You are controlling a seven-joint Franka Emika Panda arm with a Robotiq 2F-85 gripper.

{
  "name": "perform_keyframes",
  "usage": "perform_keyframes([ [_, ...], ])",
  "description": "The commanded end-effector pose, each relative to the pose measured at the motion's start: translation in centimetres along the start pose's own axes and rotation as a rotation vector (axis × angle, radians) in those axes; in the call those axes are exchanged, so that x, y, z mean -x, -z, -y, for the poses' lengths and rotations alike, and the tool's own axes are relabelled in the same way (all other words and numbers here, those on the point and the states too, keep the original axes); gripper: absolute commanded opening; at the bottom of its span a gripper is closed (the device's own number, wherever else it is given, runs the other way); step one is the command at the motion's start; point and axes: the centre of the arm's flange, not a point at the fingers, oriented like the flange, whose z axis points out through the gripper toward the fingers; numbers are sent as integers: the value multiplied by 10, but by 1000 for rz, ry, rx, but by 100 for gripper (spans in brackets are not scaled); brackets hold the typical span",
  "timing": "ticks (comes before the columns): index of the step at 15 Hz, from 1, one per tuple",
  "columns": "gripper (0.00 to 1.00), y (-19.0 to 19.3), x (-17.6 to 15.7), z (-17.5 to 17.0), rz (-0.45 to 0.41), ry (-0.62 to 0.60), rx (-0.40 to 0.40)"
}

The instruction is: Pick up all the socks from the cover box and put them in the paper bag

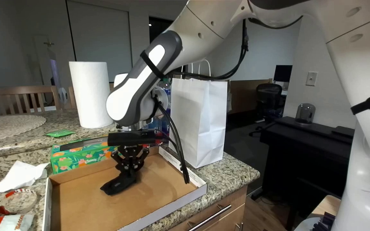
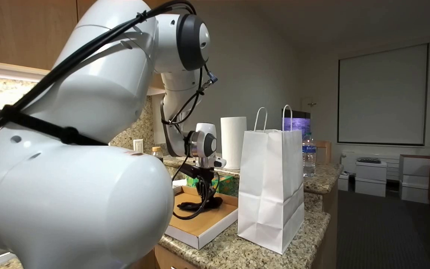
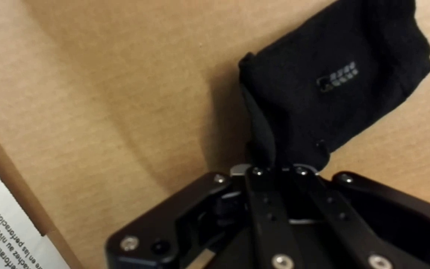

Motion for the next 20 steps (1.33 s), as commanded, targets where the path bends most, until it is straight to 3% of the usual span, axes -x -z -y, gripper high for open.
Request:
perform_keyframes([
  [1, 8, 33, 27, -12, -42, 14, -36],
  [11, 8, 189, 73, -22, -249, 125, -156],
  [15, 8, 283, 76, -37, -350, 144, -134],
  [20, 9, 407, 79, -82, -428, 43, -143],
])
